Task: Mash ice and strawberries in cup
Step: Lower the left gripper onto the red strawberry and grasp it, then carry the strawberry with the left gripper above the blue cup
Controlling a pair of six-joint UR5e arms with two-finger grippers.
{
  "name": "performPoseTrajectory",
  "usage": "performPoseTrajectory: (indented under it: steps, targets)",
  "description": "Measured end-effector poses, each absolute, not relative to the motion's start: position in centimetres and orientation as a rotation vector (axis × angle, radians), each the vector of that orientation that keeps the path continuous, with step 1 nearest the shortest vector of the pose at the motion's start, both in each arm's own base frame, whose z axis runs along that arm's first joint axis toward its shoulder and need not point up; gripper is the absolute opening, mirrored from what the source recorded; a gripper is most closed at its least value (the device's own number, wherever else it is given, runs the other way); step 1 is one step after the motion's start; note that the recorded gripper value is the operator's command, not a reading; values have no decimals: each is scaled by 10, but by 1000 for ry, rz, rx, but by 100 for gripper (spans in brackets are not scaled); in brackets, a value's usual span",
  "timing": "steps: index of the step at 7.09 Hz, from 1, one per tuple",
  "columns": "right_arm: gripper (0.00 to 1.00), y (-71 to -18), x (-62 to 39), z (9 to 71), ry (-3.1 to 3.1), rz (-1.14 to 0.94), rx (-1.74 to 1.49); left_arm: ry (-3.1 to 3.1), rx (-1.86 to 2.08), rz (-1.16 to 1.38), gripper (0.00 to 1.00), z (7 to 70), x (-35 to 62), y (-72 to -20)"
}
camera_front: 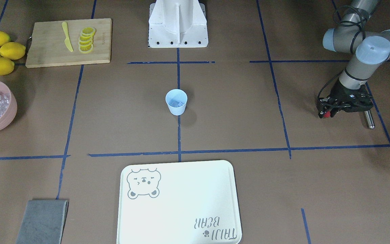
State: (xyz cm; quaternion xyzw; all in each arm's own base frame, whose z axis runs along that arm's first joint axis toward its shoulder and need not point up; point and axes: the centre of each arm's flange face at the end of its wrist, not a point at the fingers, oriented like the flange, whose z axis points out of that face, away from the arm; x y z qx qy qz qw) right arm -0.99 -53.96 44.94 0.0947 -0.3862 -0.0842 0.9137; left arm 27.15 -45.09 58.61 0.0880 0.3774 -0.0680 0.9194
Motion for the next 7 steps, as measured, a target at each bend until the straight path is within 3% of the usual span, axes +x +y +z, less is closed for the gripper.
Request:
performPoseTrajectory:
  steps: [1,4,7]
  targets:
    - [99,-540,-10,449,-795,-173,195,778,185,-141,0,583,270,-451]
    - [99,-538,-3,456,-794,-166,190,779,181,-144,0,540,267,-451]
    - [99,-515,15,501,-779,-181,152,770,132,-177,0,393,298,-480]
